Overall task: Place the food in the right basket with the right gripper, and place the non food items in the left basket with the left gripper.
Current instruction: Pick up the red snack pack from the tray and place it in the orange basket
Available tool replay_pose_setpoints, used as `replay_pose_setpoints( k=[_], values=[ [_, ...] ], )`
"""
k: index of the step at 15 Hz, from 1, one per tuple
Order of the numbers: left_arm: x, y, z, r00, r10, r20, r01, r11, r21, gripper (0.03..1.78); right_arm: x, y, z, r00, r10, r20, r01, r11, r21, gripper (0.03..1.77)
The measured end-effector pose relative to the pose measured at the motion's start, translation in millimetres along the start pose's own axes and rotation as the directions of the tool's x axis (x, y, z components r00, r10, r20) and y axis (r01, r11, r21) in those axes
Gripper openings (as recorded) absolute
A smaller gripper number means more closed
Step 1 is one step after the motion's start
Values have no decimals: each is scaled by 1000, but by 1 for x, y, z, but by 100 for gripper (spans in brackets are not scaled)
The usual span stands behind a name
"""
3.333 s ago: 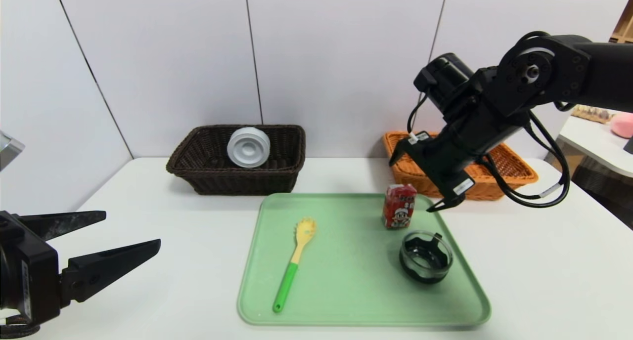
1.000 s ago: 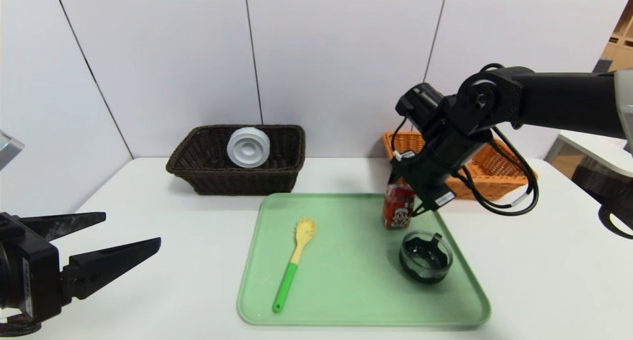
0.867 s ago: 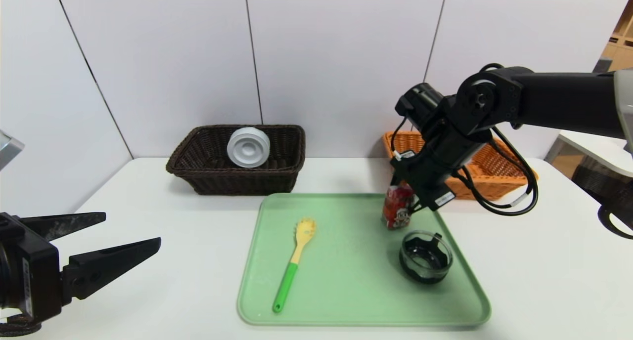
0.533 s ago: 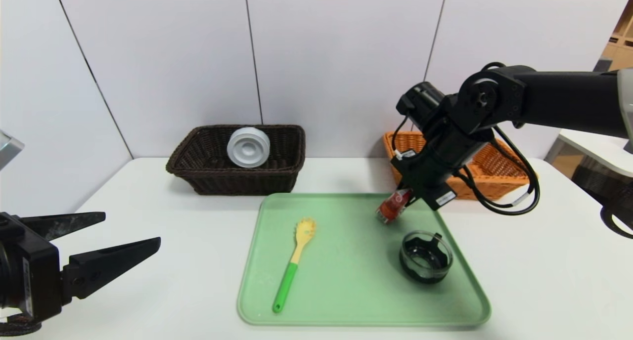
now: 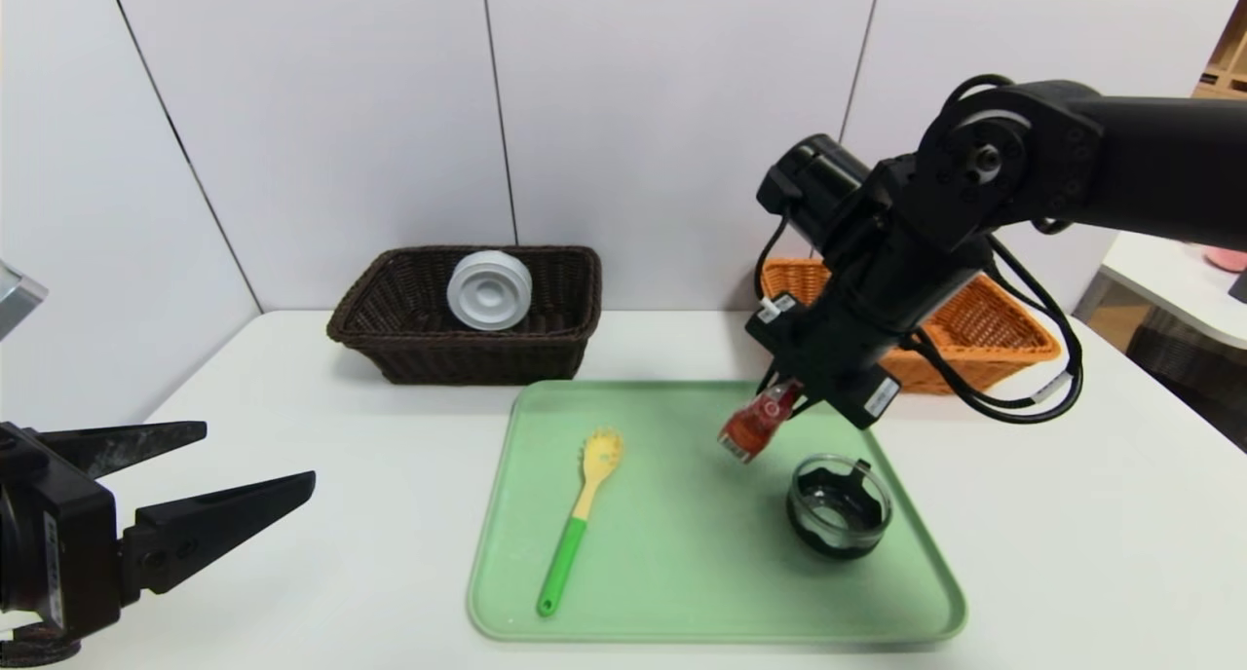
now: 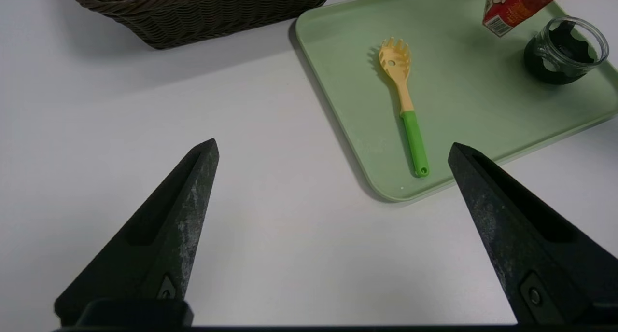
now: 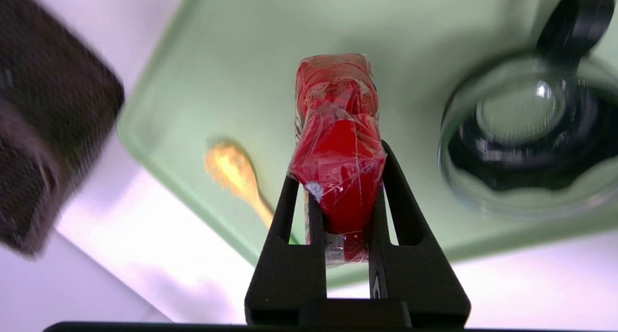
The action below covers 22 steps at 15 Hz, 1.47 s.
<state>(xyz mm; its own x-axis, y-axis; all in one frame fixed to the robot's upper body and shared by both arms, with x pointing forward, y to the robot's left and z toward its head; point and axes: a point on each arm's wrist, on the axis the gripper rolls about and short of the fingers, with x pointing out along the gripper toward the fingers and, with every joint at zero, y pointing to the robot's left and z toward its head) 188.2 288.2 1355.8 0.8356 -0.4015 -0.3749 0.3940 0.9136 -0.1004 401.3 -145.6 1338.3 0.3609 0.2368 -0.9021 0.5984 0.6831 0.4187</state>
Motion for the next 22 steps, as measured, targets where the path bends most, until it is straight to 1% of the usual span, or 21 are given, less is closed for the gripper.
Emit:
replay_pose_setpoints(
  k=[2,3,5,8,11,13,16,19,22],
  values=[
    [1,0,-4,1000,1,-12,-1,1000,0,169,-23,-1,-17,999,38,-11,-39,996,-79,27],
    [2,1,-6,1000,2,-19,-2,1000,0,169,-35,-3,-21,998,63,-9,-64,993,-104,27],
    [2,1,-11,999,3,-33,-3,1000,1,169,-60,-8,-21,992,126,13,-123,985,-124,27],
    [3,1,-14,999,1,-42,-1,1000,5,169,-88,-19,4,974,211,81,-199,970,-138,27],
    [3,1,-14,999,0,-44,0,1000,7,169,-100,-31,38,956,237,171,-215,967,-140,27],
    [2,1,-15,999,1,-44,0,1000,7,169,-101,-38,63,943,239,232,-216,969,-118,27],
    [1,2,-17,999,1,-45,-1,1000,7,169,-95,-45,97,919,240,313,-233,970,-61,27],
    [-1,2,-20,999,2,-44,-2,1000,7,169,-85,-52,128,899,229,374,-248,969,5,27],
    [-2,2,-22,999,3,-43,-2,1000,6,169,-75,-55,147,889,218,402,-253,967,36,27]
  ],
)
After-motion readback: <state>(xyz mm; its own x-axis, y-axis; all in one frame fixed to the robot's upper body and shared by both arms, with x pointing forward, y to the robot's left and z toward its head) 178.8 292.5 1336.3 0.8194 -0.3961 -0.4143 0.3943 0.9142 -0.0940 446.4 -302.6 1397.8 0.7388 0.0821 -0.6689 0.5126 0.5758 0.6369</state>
